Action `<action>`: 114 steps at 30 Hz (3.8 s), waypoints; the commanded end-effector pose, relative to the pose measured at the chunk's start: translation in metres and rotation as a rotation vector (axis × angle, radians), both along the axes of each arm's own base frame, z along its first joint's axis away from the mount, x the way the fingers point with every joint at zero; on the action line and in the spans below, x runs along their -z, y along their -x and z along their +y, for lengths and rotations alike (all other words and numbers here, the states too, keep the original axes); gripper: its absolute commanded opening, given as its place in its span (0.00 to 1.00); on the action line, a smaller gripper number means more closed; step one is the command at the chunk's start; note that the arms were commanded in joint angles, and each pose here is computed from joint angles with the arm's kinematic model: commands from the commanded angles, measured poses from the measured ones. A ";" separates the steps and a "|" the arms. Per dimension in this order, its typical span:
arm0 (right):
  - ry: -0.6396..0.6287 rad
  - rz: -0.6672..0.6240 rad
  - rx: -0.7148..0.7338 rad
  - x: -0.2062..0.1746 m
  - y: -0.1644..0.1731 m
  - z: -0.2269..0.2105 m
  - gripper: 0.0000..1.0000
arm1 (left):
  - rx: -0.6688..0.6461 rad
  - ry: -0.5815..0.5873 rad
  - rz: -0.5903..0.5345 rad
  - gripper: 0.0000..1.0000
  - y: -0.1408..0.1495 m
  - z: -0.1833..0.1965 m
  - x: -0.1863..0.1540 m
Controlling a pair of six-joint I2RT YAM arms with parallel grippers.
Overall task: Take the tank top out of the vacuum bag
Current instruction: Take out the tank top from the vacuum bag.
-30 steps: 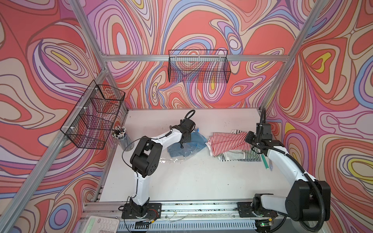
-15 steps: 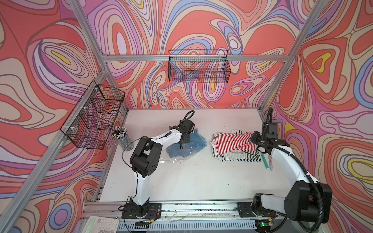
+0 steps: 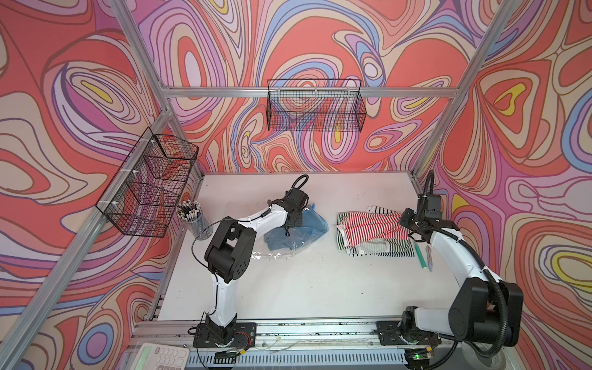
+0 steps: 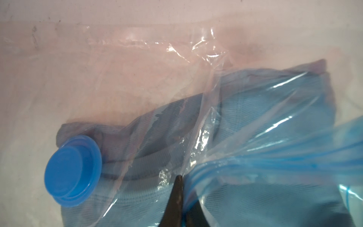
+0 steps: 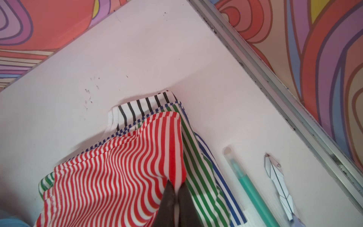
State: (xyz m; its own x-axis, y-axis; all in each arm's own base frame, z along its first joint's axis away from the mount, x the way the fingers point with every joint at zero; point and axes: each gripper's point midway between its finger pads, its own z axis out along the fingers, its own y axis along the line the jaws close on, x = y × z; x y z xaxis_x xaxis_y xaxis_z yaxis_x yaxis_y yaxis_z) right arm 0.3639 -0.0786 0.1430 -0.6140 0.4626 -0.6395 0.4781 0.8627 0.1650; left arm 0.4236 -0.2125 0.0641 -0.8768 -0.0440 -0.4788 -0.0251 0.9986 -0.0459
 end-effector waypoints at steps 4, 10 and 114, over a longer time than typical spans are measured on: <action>0.000 -0.025 0.002 -0.004 0.001 -0.005 0.66 | 0.090 0.063 -0.029 0.45 0.015 -0.021 -0.049; -0.041 -0.043 0.016 -0.008 0.017 -0.007 0.70 | 0.187 0.086 -0.100 0.54 0.033 -0.052 -0.088; -0.238 0.178 0.137 0.077 0.092 0.014 0.00 | 0.464 0.123 -0.113 0.41 0.064 -0.172 -0.045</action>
